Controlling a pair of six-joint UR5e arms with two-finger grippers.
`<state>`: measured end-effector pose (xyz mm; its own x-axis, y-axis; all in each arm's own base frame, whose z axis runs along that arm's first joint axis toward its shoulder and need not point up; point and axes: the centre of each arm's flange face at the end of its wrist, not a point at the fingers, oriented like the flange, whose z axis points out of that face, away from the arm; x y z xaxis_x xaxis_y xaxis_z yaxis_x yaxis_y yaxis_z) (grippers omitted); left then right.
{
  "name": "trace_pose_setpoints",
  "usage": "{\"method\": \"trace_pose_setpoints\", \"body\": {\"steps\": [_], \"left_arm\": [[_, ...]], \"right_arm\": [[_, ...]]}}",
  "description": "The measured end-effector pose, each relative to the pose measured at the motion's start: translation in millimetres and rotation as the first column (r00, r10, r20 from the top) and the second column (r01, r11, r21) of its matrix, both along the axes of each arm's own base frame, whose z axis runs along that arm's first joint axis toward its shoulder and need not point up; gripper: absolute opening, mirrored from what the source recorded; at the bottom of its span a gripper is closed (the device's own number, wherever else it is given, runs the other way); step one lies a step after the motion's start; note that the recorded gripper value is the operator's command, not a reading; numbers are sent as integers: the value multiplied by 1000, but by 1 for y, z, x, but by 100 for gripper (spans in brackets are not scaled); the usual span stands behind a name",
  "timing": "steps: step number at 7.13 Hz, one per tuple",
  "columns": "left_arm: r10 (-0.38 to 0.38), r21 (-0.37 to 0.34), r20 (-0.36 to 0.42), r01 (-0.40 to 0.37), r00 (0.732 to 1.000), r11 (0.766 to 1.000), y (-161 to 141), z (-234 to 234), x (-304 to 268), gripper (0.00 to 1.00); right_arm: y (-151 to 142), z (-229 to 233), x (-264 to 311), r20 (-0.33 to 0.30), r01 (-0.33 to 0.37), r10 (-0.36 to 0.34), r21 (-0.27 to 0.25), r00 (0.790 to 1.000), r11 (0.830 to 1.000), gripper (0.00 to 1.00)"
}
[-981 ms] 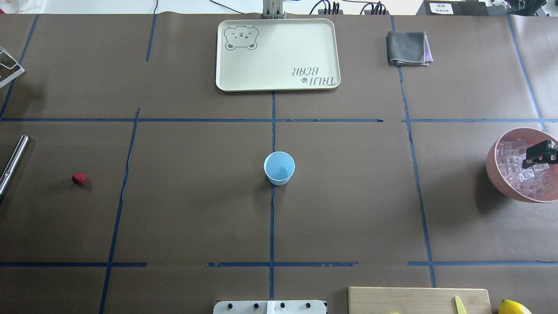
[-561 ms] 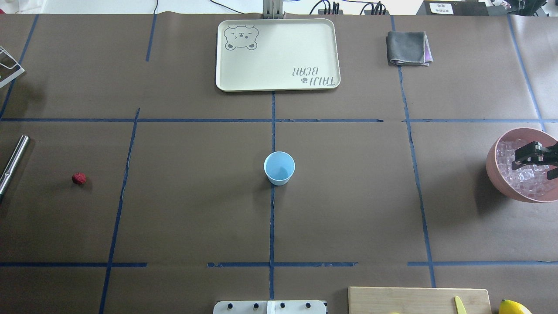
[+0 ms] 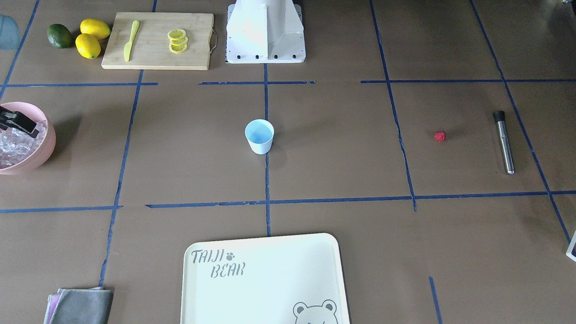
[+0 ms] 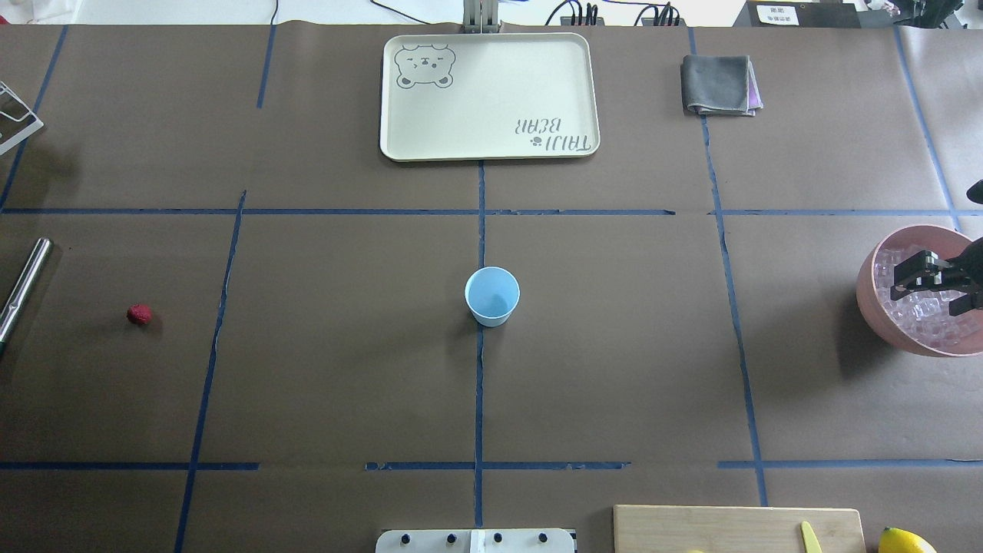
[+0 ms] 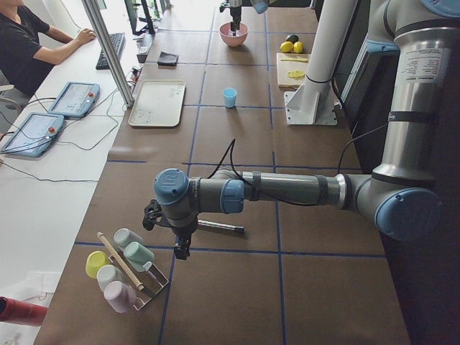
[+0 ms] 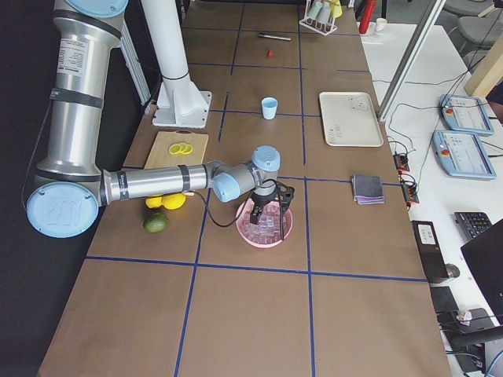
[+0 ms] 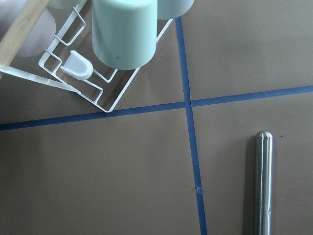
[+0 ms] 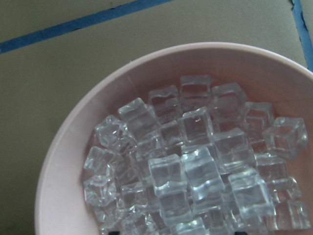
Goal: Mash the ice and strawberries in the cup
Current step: 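Lower the right gripper into the pink bowl and grasp an ice cube, then carry the ice cube with the right gripper over the blue cup and release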
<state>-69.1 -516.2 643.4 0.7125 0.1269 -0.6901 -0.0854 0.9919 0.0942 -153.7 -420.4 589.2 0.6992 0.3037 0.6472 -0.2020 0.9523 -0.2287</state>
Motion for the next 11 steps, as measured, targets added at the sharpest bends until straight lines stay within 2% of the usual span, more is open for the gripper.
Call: {"method": "trace_pose_setpoints", "body": {"steps": [1, 3, 5, 7, 9, 10, 11], "left_arm": [[0, 6, -1, 0, 1000, 1000, 0, -3, 0, 100], [-1, 18, -1, 2, 1000, 1000, 0, -11, 0, 100], [-1, 20, 0, 1, 1000, 1000, -1, -12, 0, 100], [-1, 19, -1, 1, 1000, 1000, -1, -13, 0, 100], [-1, 18, -1, 1, 1000, 1000, -1, -12, 0, 100], [-1, 18, -1, 1, 1000, 1000, -1, -12, 0, 100], [0, 18, -1, 0, 1000, 1000, -1, -12, 0, 100]], "right_arm": [[0, 1, 0, -1, 0, 0, -2, 1000, 1000, 25], [1, 2, 1, -2, -1, 1, -3, 1000, 1000, 1], [4, -1, 4, 2, 1, -1, 5, 1000, 1000, 0], [4, -30, 8, 32, -10, 9, 41, 999, 999, 0], [-13, -89, 3, 92, -42, 32, 116, 995, 992, 0], [-32, -130, -14, 143, -91, 73, 124, 987, 988, 0], [-46, -177, -43, 204, -137, 114, 103, 972, 985, 0]]}}
